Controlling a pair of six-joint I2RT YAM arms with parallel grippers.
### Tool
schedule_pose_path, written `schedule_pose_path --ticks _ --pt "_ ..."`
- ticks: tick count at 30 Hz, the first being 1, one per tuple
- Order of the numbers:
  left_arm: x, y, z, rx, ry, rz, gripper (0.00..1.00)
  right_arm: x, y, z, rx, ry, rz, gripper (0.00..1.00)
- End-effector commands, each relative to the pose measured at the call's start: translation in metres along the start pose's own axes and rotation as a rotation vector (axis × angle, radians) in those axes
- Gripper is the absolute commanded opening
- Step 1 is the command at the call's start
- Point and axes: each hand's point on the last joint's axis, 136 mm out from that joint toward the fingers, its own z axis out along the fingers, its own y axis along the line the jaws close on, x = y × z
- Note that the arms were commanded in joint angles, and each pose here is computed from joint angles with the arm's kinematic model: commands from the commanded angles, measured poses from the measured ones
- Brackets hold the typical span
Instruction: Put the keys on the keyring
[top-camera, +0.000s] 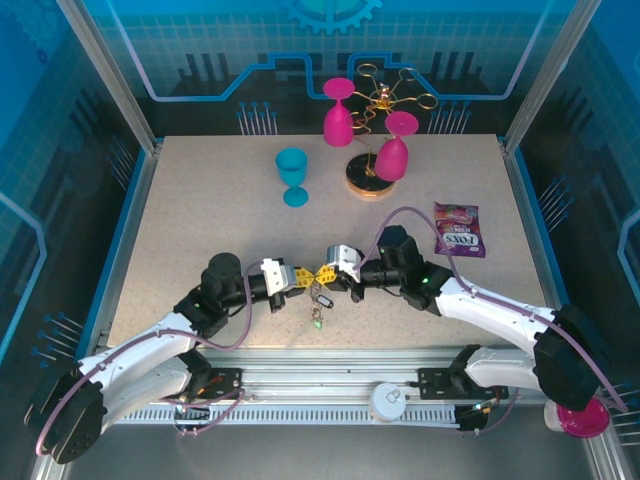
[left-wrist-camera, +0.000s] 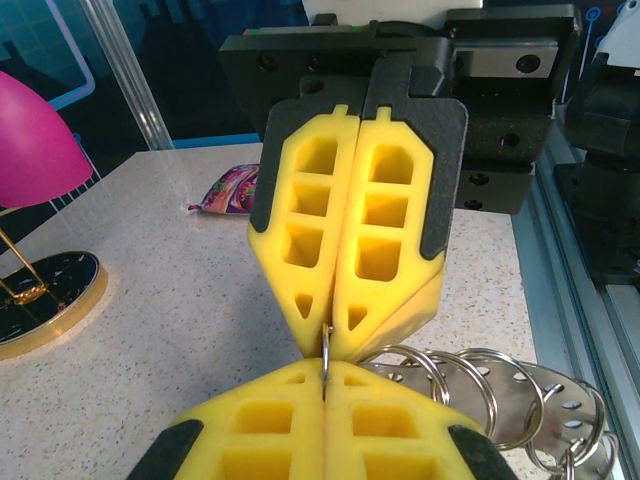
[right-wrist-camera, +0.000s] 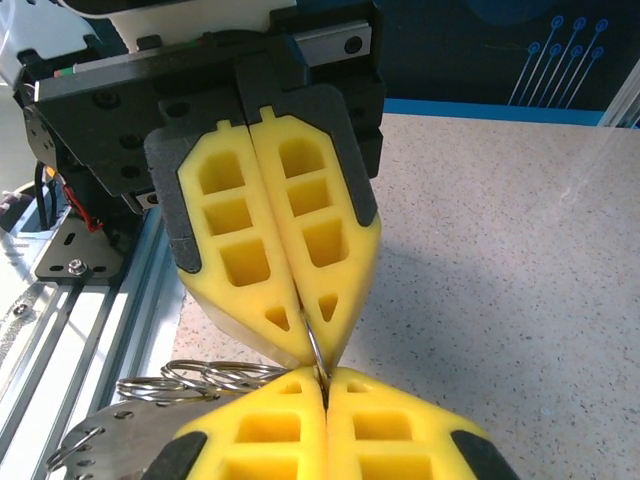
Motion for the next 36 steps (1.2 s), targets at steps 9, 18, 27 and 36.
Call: schedule_pose_path --ticks 9,18,27,36 --pt "-0.008 0.015 -0.005 -0.052 0.135 0.006 0.14 -0.002 0.009 -0.004 -0.058 0.172 -0.122 0.0" --pt "0.001 0.006 -0.003 0.026 0.216 0.014 0.15 -0.021 0.01 0.001 -0.11 0.212 -0.165 0.0" --pt "-0.009 0.006 -0.002 0.023 0.155 0.063 0.0 -0.04 0.004 -0.004 -0.078 0.127 -0.136 0.12" --pt "-0.021 0.001 -0.001 0.021 0.004 0.021 0.0 -0.02 -0.004 -0.012 -0.022 0.043 -0.029 0.26"
